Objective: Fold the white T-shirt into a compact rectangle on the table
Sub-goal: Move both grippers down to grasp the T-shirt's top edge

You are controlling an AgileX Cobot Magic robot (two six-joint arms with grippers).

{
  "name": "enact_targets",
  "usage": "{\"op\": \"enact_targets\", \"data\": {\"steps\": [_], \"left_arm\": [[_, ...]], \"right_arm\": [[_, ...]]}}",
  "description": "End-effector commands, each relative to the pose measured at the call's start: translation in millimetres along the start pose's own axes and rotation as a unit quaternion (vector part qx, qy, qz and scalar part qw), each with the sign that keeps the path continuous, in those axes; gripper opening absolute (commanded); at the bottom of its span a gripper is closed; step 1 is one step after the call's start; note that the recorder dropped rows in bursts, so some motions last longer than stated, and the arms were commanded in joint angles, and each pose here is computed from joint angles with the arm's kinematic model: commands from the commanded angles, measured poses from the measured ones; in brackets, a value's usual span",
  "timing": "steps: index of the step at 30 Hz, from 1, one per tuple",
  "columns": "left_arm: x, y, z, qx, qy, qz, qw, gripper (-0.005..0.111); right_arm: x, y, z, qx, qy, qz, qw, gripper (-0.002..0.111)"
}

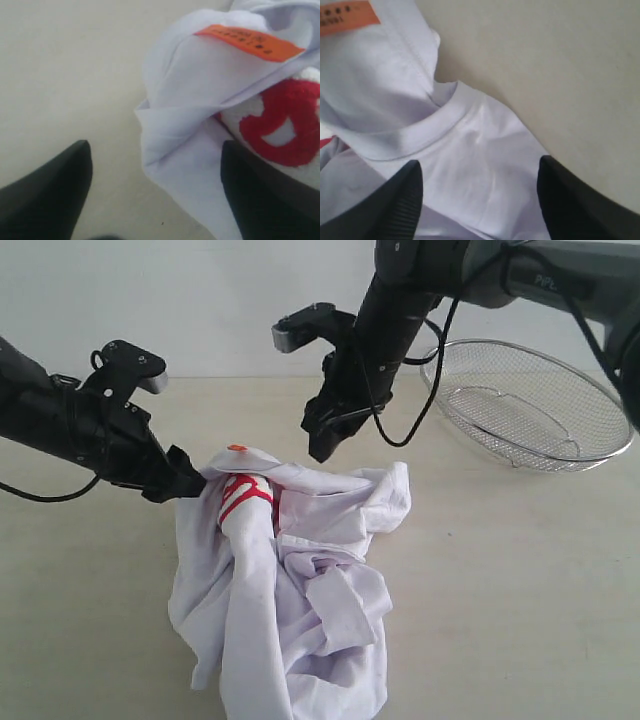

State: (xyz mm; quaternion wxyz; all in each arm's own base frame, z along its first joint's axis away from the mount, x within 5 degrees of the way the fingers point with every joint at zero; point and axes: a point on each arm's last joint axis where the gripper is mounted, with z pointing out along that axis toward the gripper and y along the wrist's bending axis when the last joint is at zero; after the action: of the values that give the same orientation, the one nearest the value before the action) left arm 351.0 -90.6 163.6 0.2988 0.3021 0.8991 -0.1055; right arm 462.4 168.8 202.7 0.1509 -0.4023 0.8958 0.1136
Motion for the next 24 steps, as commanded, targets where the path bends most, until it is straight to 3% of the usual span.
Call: {"op": "enact_targets", "data": {"steps": [1, 3, 10, 12, 19, 24], "left_arm": [[5.7, -0.8, 12.3, 0.012, 0.017, -0.008, 1.000, 0.068], [7.4, 0.1, 16.2, 0.011, 0.020, -0.011, 1.000, 0.066], [5.0, 4.1, 27.7, 0.015, 0.024, -0.012, 1.000, 0.037], [5.0, 4.1, 27.7, 0.015, 0.024, -0.012, 1.000, 0.039], [5.0, 4.1, 27.7, 0.015, 0.024, -0.012, 1.000, 0.061], [5.0, 4.1, 27.7, 0.015, 0.024, -0.012, 1.000, 0.060]], "right_arm": [[6.5, -4.5, 22.2, -0.007, 0.020, 0.004, 1.000, 0.058], [6.6, -5.2, 25.1, -0.006, 0.019, 0.002, 1.000, 0.058], [11.3, 2.2, 40.7, -0.050, 0.043, 0.013, 0.998, 0.058], [12.2, 3.5, 36.3, -0.046, 0.054, 0.006, 0.997, 0.058], [0.1, 12.6, -21.1, -0.016, 0.016, -0.007, 1.000, 0.058], [-4.4, 21.0, -22.5, -0.031, 0.005, -0.002, 1.000, 0.058]]}}
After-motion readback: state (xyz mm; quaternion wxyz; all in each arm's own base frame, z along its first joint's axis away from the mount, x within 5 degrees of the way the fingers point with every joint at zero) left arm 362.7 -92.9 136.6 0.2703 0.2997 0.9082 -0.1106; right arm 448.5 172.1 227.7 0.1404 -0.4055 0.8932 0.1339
